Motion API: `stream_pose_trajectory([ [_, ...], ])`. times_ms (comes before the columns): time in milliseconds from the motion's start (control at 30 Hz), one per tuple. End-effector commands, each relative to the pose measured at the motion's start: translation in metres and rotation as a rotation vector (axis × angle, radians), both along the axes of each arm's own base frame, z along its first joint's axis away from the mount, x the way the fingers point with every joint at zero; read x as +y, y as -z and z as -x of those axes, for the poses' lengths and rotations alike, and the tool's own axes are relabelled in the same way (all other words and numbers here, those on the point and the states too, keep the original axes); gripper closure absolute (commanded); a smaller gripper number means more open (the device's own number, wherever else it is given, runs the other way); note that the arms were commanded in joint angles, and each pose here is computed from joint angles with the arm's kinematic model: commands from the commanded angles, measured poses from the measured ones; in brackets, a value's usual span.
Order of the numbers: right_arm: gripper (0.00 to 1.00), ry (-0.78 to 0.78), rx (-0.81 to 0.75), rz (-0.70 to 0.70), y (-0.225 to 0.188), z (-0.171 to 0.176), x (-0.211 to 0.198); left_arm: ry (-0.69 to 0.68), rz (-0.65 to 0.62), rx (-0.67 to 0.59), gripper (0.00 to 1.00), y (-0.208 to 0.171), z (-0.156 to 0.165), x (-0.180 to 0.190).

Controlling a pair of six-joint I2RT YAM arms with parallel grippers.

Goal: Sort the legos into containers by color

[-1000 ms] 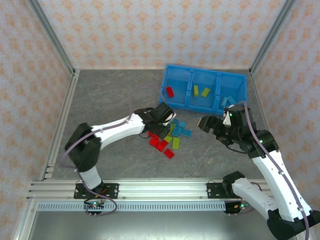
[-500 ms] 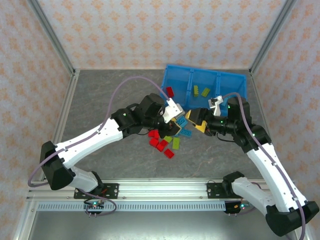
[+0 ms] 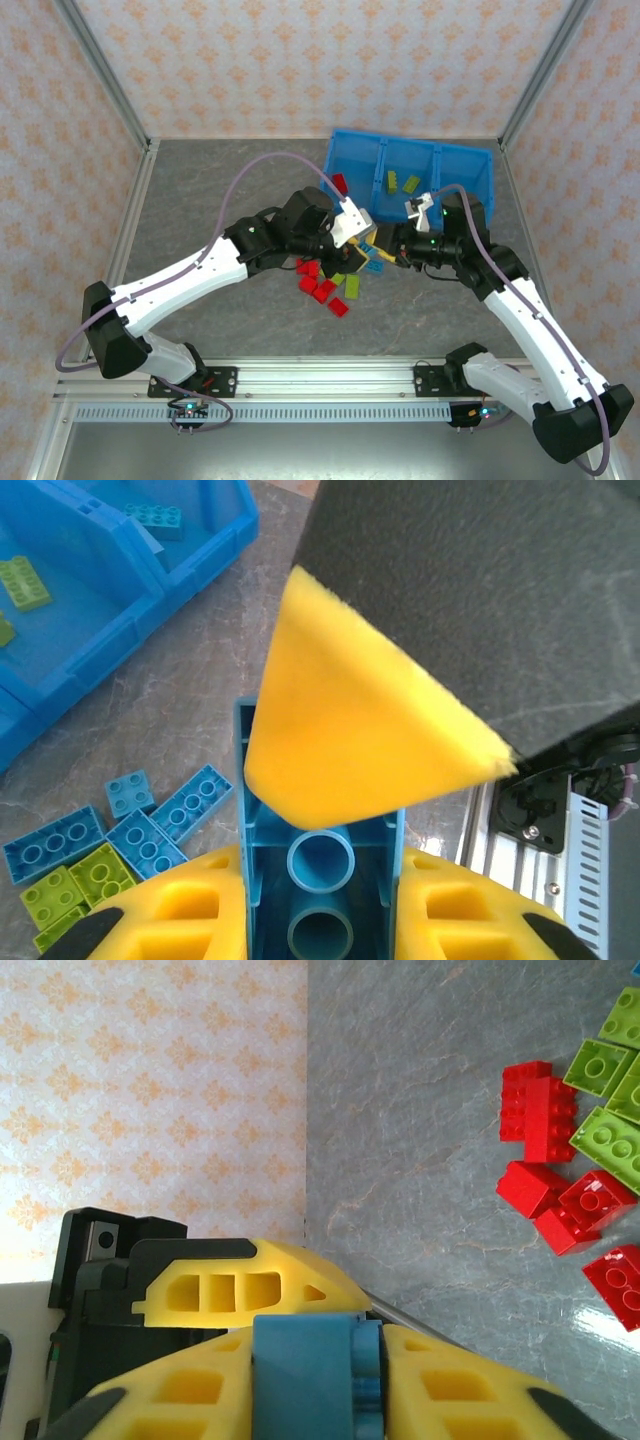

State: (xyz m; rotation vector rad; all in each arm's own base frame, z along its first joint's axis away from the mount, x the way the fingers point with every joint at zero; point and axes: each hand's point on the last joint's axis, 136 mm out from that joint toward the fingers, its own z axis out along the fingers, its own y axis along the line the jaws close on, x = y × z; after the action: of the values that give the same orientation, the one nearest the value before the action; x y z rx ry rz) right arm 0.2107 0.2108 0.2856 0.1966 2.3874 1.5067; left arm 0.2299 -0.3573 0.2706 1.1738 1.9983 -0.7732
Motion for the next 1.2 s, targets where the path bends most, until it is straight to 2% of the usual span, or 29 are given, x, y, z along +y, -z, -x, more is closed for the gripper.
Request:
stream_pose_trajectory([
  [0,0.80,0.017,-0.072,-0.048,-0.021,-0.008,0.004,-0.020,0.034,-0.074,0.69,-0.021,-0.004,0.000],
  [33,0.84,0.047,-0.078,-0.031,-0.021,-0.012,0.001,-0.044,0.043,-0.082,0.52,-0.023,-0.007,0.002],
  [100,0.85,0.157,-0.080,0.048,-0.016,-0.025,-0.015,-0.085,0.062,-0.096,0.17,-0.027,-0.010,0.007],
  [133,0.84,0.236,-0.091,0.105,-0.013,-0.035,-0.029,-0.108,0.076,-0.099,0.07,-0.029,-0.011,0.010],
  [167,0.83,0.302,-0.097,0.153,-0.011,-0.045,-0.042,-0.136,0.088,-0.096,0.03,-0.031,-0.011,0.014],
  [267,0.83,0.559,-0.130,0.424,0.000,-0.083,-0.110,-0.242,0.130,-0.066,0.01,-0.033,-0.012,0.029],
  [333,0.83,0.733,-0.141,0.579,0.003,-0.109,-0.162,-0.366,0.146,-0.033,0.01,-0.029,-0.016,0.046],
  [433,0.82,0.938,-0.120,0.692,0.008,-0.146,-0.225,-0.571,0.131,0.020,0.01,-0.012,-0.020,0.080],
  [533,0.82,1.027,-0.025,0.774,0.032,-0.184,-0.269,-0.733,0.077,0.060,0.01,0.011,-0.018,0.116],
  [667,0.82,1.076,0.077,0.841,0.065,-0.227,-0.309,-0.802,0.019,0.105,0.01,0.032,-0.004,0.142],
  [767,0.80,1.032,0.154,0.852,0.096,-0.256,-0.319,-0.845,0.024,0.127,0.01,0.043,0.001,0.155],
  [867,0.67,0.941,0.200,0.837,0.119,-0.279,-0.312,-0.901,0.042,0.145,0.01,0.052,0.001,0.162],
  [933,0.55,0.913,0.214,0.841,0.119,-0.284,-0.310,-0.927,0.049,0.167,0.05,0.057,-0.003,0.161],
  [1033,0.44,0.881,0.213,0.819,0.105,-0.277,-0.303,-0.963,0.040,0.222,0.09,0.066,-0.014,0.153],
  [1167,0.33,0.840,0.213,0.709,0.085,-0.236,-0.276,-1.060,0.037,0.319,0.12,0.086,-0.041,0.150],
])
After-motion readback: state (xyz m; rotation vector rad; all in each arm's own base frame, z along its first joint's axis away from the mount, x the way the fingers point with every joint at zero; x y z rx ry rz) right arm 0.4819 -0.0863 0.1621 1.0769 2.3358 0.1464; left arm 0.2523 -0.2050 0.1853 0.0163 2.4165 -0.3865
